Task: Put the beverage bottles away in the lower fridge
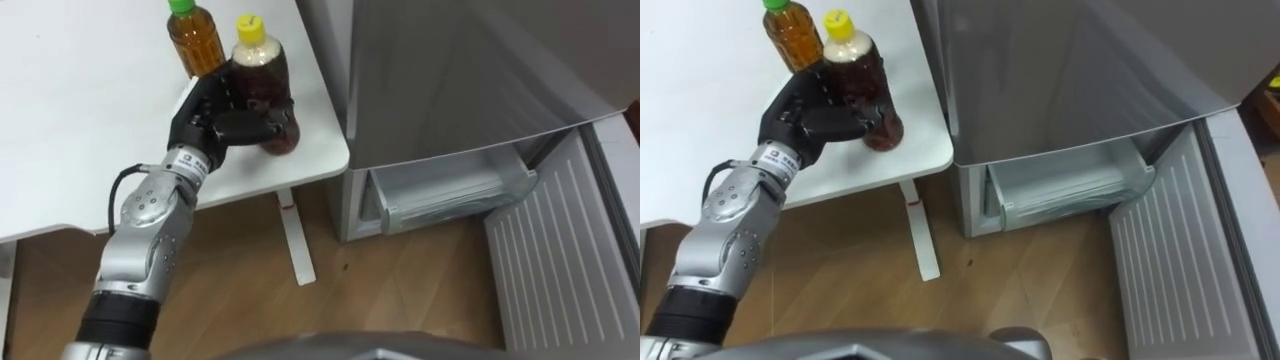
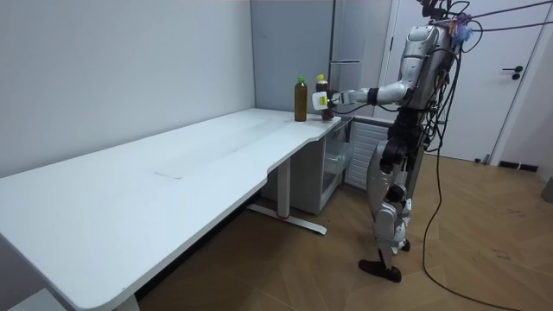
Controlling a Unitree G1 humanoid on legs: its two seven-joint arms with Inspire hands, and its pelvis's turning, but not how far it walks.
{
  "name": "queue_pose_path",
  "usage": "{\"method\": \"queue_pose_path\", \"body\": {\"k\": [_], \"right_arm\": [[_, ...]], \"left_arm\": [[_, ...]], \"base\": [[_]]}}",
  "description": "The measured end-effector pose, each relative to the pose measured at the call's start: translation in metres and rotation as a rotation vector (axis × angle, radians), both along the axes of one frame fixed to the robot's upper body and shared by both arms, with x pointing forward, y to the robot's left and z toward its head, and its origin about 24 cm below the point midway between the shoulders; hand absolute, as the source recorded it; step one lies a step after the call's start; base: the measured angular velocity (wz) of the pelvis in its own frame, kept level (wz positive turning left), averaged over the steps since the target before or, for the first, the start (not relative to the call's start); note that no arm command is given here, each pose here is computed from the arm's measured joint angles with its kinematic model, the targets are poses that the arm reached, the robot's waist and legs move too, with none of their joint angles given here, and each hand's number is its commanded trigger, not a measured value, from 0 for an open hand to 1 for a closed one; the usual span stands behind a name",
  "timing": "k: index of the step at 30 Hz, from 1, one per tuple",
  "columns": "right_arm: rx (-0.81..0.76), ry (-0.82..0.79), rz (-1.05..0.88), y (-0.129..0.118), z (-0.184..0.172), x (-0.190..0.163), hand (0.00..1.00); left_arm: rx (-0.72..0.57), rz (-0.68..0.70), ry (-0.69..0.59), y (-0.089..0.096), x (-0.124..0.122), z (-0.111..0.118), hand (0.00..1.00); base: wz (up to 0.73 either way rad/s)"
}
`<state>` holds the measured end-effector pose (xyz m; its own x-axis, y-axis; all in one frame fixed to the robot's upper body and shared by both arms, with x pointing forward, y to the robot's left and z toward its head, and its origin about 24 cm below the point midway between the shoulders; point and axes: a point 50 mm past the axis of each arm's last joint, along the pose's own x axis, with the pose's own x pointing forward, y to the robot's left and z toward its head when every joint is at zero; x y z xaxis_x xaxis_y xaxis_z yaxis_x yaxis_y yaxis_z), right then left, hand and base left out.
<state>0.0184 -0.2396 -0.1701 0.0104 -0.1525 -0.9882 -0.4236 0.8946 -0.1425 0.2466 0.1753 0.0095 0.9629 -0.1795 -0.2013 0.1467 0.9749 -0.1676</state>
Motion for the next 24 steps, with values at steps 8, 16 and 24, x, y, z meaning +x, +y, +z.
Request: {"method": "queue_pose_path", "body": {"k": [8, 16, 24], "right_arm": [[0.000, -0.009, -0.003, -0.0005, 0.0003, 0.0023, 0.00], [-0.011, -0.015, -0.002, -0.0010, 0.0004, 0.0030, 0.00], [-0.011, -0.024, 0.000, -0.0011, 0.0006, 0.0069, 0.00]], "left_arm": [[0.002, 0.001, 0.020, 0.0015, -0.0004, -0.0023, 1.00], [0.026, 0.028, 0.035, 0.0045, -0.0007, -0.0045, 1.00], [0.018, 0.030, 0.035, 0.0044, -0.0004, -0.0042, 1.00]], "base": [[0.02], [0.00], [0.00]]}}
